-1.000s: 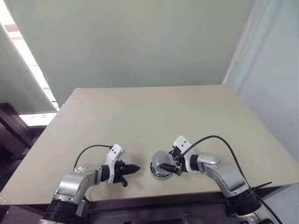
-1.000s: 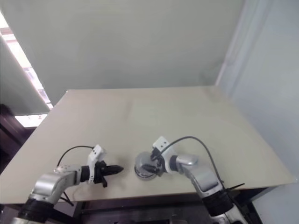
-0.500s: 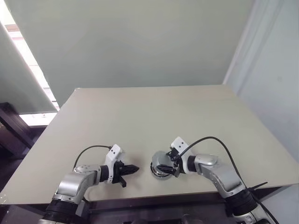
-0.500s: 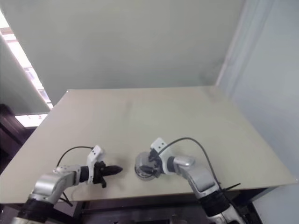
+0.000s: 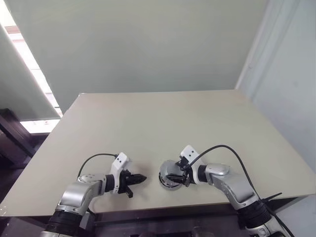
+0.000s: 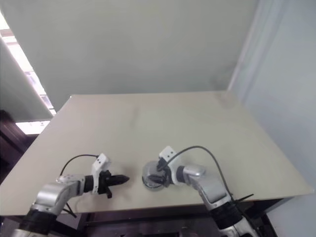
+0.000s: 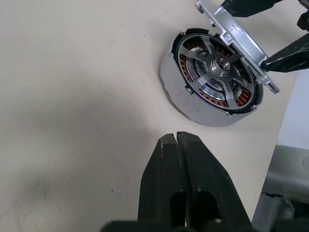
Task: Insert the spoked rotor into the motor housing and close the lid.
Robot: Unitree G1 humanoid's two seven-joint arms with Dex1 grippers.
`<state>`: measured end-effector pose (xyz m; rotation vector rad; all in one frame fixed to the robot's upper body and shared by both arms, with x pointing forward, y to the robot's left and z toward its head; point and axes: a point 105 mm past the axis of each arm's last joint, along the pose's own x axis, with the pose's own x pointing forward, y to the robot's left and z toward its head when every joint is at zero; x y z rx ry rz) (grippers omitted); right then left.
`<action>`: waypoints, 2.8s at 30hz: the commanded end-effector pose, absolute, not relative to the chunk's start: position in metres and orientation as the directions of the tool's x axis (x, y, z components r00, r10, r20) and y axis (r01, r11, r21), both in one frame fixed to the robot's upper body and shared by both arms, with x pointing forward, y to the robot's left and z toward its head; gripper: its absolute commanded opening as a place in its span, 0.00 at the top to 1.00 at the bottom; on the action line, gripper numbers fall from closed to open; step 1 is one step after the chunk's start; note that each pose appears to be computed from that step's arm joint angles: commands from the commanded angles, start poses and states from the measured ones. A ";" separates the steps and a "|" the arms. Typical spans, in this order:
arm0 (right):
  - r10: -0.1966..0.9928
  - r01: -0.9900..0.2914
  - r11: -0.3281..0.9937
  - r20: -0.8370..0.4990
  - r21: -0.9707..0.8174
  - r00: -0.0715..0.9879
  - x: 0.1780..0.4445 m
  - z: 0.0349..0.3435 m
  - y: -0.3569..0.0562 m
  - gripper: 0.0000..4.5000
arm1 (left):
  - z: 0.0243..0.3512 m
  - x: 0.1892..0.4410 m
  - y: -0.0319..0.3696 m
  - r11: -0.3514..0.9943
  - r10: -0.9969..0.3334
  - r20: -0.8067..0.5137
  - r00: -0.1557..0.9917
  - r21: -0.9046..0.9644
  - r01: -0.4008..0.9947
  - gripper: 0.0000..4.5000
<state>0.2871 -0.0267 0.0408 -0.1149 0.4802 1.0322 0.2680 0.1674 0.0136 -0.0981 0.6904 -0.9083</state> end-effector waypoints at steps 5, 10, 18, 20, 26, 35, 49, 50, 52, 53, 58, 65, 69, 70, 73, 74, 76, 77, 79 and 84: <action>0.749 -0.866 0.499 -0.523 0.041 0.407 0.289 0.035 -0.020 0.27 | 0.023 0.274 0.164 0.602 -0.765 -0.495 0.412 -0.322 0.731 1.00; 0.711 -0.876 0.482 -0.595 0.026 0.374 0.287 0.025 -0.019 0.27 | 0.024 0.274 0.163 0.597 -0.769 -0.491 0.410 -0.322 0.734 1.00; 0.652 -0.886 0.463 -0.679 0.004 0.337 0.283 0.016 -0.023 0.27 | 0.023 0.273 0.162 0.596 -0.771 -0.488 0.410 -0.325 0.734 1.00; 0.643 -0.890 0.456 -0.692 0.001 0.328 0.282 0.014 -0.024 0.27 | 0.023 0.273 0.161 0.595 -0.771 -0.487 0.410 -0.325 0.735 1.00; 0.599 -0.893 0.450 -0.741 -0.001 0.303 0.280 0.010 -0.025 0.27 | 0.023 0.273 0.159 0.590 -0.776 -0.483 0.406 -0.327 0.738 1.00; 0.564 -0.897 0.442 -0.778 0.000 0.278 0.277 0.007 -0.025 0.27 | 0.024 0.273 0.152 0.577 -0.789 -0.463 0.404 -0.331 0.747 1.00; 0.511 -0.863 0.505 -0.799 -0.018 0.316 0.283 0.006 -0.026 0.27 | 0.026 0.273 0.144 0.562 -0.802 -0.445 0.399 -0.336 0.755 1.00; 0.509 -0.861 0.509 -0.801 -0.016 0.316 0.283 0.005 -0.026 0.27 | 0.025 0.273 0.144 0.562 -0.802 -0.445 0.399 -0.337 0.755 1.00; 0.507 -0.858 0.514 -0.802 -0.012 0.315 0.283 0.005 -0.025 0.27 | 0.025 0.272 0.144 0.562 -0.802 -0.444 0.399 -0.339 0.754 1.00; 0.509 -0.856 0.516 -0.803 -0.005 0.311 0.282 0.005 -0.024 0.27 | 0.025 0.272 0.144 0.562 -0.803 -0.444 0.398 -0.339 0.754 1.00; 0.501 -0.852 0.523 -0.809 -0.001 0.308 0.282 0.005 -0.024 0.27 | 0.025 0.272 0.142 0.561 -0.805 -0.439 0.400 -0.342 0.754 1.00; 0.467 -0.852 0.523 -0.833 -0.009 0.295 0.280 0.000 -0.027 0.27 | 0.024 0.271 0.141 0.561 -0.806 -0.435 0.401 -0.346 0.752 1.00; 0.458 -0.861 0.508 -0.844 -0.009 0.279 0.276 -0.003 -0.026 0.27 | 0.024 0.272 0.140 0.561 -0.806 -0.433 0.403 -0.346 0.752 1.00; 0.453 -0.865 0.502 -0.848 -0.012 0.275 0.275 -0.003 -0.026 0.27 | 0.024 0.272 0.140 0.562 -0.806 -0.432 0.404 -0.345 0.752 1.00; 0.440 -0.871 0.490 -0.856 -0.023 0.271 0.275 -0.005 -0.026 0.27 | 0.024 0.272 0.140 0.562 -0.806 -0.430 0.406 -0.345 0.752 1.00; 0.438 -0.873 0.487 -0.858 -0.025 0.269 0.275 -0.005 -0.027 0.27 | 0.024 0.272 0.140 0.562 -0.807 -0.429 0.407 -0.345 0.752 1.00; 0.433 -0.876 0.482 -0.860 -0.032 0.269 0.275 -0.006 -0.027 0.27 | 0.024 0.272 0.139 0.562 -0.807 -0.427 0.408 -0.344 0.752 1.00; 0.432 -0.877 0.479 -0.862 -0.032 0.267 0.275 -0.006 -0.027 0.27 | 0.025 0.272 0.138 0.561 -0.809 -0.421 0.410 -0.344 0.753 1.00; 0.431 -0.879 0.476 -0.863 -0.030 0.263 0.274 -0.006 -0.027 0.27 | 0.026 0.272 0.136 0.556 -0.814 -0.411 0.411 -0.346 0.756 1.00; 0.430 -0.882 0.471 -0.866 -0.028 0.257 0.274 -0.007 -0.027 0.27 | 0.027 0.275 0.123 0.541 -0.828 -0.380 0.411 -0.352 0.764 1.00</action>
